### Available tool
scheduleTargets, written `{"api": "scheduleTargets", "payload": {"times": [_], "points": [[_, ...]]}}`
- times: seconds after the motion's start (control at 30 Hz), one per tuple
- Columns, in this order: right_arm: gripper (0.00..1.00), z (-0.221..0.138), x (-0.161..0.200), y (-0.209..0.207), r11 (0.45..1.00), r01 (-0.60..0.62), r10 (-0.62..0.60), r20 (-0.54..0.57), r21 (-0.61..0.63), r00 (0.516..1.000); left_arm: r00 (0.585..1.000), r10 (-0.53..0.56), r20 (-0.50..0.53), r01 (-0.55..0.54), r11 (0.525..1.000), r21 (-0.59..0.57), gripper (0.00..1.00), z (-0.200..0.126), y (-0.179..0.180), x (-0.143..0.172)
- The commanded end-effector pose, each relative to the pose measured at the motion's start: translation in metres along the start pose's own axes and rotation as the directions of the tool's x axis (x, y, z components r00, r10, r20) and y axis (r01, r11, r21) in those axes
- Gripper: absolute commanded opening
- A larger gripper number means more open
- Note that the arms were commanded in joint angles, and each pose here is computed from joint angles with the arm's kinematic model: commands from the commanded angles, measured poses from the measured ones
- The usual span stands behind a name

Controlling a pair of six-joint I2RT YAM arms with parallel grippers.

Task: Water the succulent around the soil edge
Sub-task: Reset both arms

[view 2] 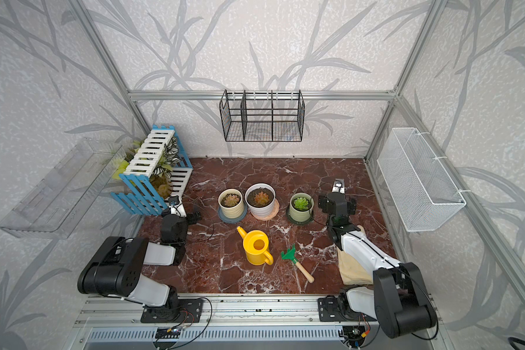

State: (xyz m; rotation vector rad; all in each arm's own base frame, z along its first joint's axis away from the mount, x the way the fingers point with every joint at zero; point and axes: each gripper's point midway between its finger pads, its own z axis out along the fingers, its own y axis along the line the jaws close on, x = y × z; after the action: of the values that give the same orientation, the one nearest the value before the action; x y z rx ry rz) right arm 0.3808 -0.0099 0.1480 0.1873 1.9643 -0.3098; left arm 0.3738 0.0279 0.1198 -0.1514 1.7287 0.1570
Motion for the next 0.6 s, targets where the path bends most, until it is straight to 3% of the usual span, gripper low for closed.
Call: {"api": "scheduleTargets", "payload": {"times": [0.0,0.17,0.3,0.47,0.57], "points": [[0.99,0.011,0.006,0.003,0.999,0.023,-0.021,0.057,-0.041,0.998,0.999,0.008,0.042,-0.009,1.0,0.018,1.0,-0.001,-0.003,-0.01],[0.99,0.024,0.026,0.003,0.996,-0.008,0.011,0.024,-0.094,1.0,0.999,0.008,0.04,-0.009,1.0,0.02,1.0,0.0,-0.003,-0.009],[0.99,0.031,0.035,0.005,0.994,-0.026,0.033,0.067,-0.104,0.997,0.999,0.008,0.04,-0.008,1.0,0.019,1.0,0.0,-0.003,-0.009],[0.99,0.039,0.05,0.001,0.98,-0.086,0.081,-0.038,-0.178,0.996,0.999,0.007,0.042,-0.008,1.0,0.019,1.0,0.0,-0.003,-0.01],[0.99,0.038,0.047,0.002,0.973,-0.092,0.098,0.018,-0.21,0.995,0.999,0.007,0.041,-0.008,1.0,0.02,1.0,-0.001,-0.003,-0.009]]}}
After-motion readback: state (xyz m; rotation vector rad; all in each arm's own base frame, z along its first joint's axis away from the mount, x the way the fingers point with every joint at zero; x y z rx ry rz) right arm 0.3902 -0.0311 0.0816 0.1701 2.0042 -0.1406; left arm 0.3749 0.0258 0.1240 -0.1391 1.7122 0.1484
